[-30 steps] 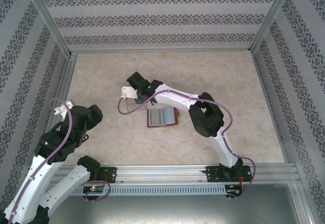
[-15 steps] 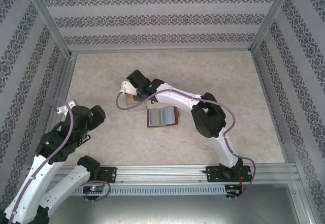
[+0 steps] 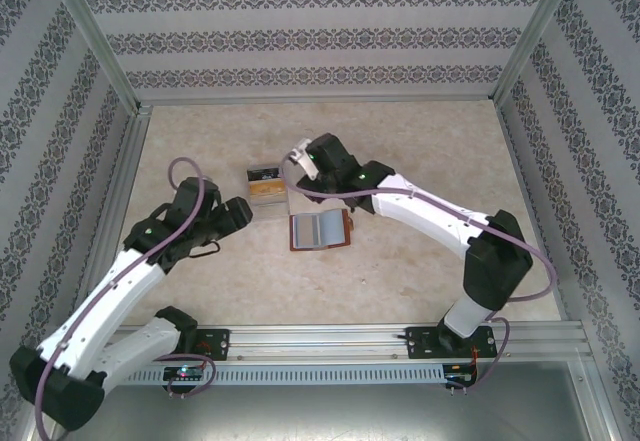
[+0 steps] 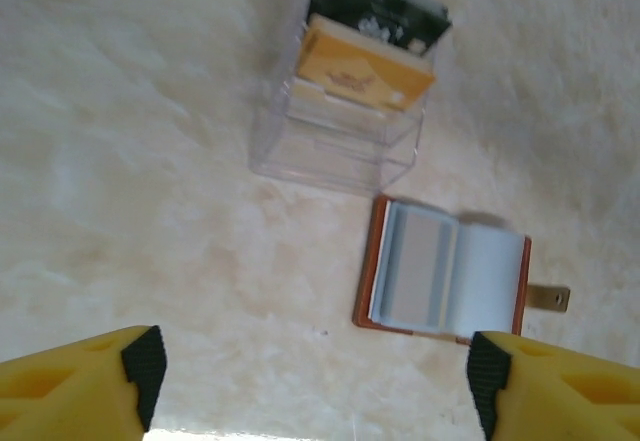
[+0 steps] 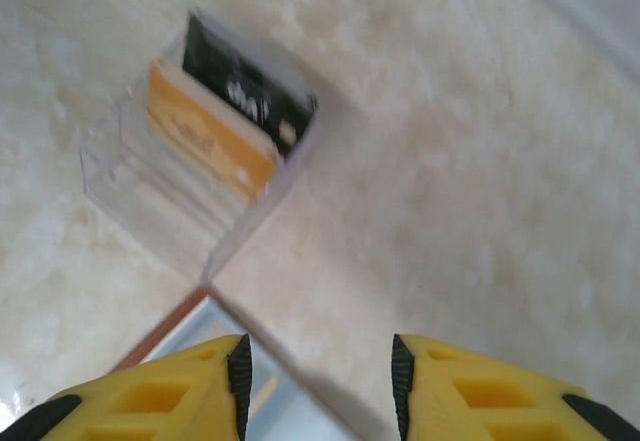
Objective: Take the credit cards out of the card holder
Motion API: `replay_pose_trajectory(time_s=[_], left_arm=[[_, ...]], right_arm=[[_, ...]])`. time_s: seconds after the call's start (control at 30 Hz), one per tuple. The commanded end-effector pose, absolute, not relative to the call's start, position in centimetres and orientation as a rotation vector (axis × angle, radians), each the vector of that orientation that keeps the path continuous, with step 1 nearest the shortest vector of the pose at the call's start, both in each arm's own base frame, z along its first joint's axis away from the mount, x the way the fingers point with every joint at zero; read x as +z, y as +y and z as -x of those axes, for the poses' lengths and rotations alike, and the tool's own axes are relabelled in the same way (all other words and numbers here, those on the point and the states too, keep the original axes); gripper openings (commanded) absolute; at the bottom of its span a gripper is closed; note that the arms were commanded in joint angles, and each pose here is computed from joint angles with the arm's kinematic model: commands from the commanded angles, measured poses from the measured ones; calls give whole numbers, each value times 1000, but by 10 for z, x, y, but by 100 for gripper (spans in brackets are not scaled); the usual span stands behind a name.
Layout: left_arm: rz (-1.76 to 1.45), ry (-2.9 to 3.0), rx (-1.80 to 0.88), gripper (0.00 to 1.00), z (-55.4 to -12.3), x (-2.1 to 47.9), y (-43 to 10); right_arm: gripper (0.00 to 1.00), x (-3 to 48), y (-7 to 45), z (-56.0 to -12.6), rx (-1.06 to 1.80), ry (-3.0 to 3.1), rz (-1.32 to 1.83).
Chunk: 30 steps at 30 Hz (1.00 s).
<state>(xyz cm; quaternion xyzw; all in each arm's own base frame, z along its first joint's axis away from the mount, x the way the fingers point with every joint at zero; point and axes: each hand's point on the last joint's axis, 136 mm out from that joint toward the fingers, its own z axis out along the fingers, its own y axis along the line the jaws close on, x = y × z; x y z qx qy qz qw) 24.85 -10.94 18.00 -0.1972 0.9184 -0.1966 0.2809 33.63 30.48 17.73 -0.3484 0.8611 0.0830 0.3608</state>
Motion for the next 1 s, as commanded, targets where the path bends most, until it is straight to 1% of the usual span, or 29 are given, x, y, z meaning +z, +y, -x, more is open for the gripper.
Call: replay_pose_trajectory(time_s=[0.0, 0.07, 0.13, 0.23, 0.37, 0.5, 0.6, 0.77, 0.83, 0.97], left_arm=[[462, 2459, -712, 76, -262, 179, -145], [435, 2491, -715, 74, -265, 171, -157], [404, 2519, -720, 72, -268, 163, -169], [374, 2565, -719, 71, -269, 149, -183], [336, 2614, -728, 71, -270, 133, -200], [311, 2643, -740, 69, -272, 120, -213], [292, 2663, -755, 62, -275, 111, -221], [279, 2693, -786, 59, -279, 98, -234], [276, 2703, -794, 55, -282, 93, -238], [260, 2720, -814, 48, -287, 84, -247]], right_arm=[[42, 145, 286, -308, 331, 2414, 699], [42, 128, 275, -299, 340, 2484, 642], [38, 108, 262, -290, 327, 2553, 588], [37, 88, 244, -284, 324, 2631, 477], [36, 65, 226, -279, 345, 2722, 320], [35, 50, 219, -275, 363, 2770, 247], [33, 43, 220, -275, 376, 2785, 239], [30, 35, 224, -278, 402, 2798, 205], [26, 30, 224, -277, 390, 2813, 202], [24, 17, 220, -274, 353, 2845, 188]])
